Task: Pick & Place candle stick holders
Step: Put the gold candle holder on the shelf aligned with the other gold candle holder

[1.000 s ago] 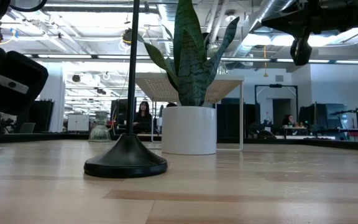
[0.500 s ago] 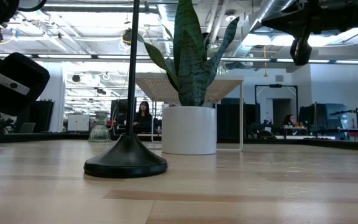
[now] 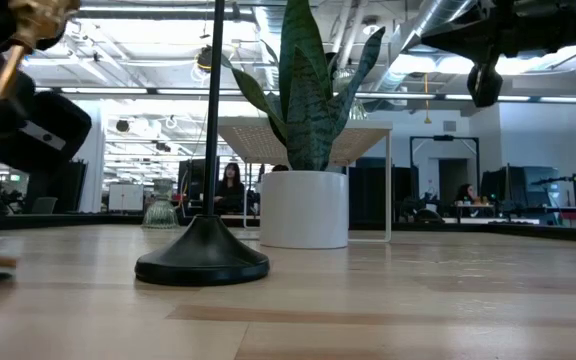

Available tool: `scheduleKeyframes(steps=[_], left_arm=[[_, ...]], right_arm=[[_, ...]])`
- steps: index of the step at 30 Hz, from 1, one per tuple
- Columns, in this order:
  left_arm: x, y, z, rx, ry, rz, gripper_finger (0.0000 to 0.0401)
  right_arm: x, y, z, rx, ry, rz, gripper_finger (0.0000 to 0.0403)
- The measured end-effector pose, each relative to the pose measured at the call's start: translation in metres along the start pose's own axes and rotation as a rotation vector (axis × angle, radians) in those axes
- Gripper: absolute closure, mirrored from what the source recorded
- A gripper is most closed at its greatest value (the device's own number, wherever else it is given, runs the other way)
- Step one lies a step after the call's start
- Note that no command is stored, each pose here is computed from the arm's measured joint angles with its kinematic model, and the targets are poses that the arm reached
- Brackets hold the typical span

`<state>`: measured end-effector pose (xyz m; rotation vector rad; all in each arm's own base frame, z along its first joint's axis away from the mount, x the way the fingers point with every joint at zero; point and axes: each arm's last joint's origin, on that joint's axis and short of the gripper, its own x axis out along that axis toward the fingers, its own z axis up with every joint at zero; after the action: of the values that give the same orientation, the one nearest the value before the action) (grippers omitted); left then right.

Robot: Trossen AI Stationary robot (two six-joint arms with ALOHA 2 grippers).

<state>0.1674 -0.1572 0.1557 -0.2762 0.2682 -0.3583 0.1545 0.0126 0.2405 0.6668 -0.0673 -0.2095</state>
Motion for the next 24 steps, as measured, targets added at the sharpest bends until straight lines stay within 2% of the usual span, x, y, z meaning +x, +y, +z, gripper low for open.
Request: scheduleKeyframes(steps=[5, 10, 15, 20, 24], left_arm=[[-0.024, 0.006, 0.017, -0.048, 0.021, 0.108, 0.0386], [-0.054, 0.012, 0.044, -0.097, -0.108, 0.190, 0.0386], [-0.078, 0.020, 0.059, -0.127, -0.209, 0.282, 0.0386], [-0.091, 0.022, 0.072, -0.064, -0.279, 0.357, 0.0386], [-0.098, 0.018, 0.096, 0.044, -0.321, 0.439, 0.0386]], right_arm=[[0.000, 0.000, 0.000, -0.024, 0.004, 0.003, 0.0403], [0.000, 0.000, 0.000, -0.024, 0.006, 0.005, 0.0403], [0.000, 0.000, 0.000, -0.027, 0.006, 0.005, 0.0403], [0.000, 0.000, 0.000, -0.027, 0.006, 0.005, 0.0403], [0.000, 0.000, 0.000, -0.026, 0.005, 0.005, 0.0403]])
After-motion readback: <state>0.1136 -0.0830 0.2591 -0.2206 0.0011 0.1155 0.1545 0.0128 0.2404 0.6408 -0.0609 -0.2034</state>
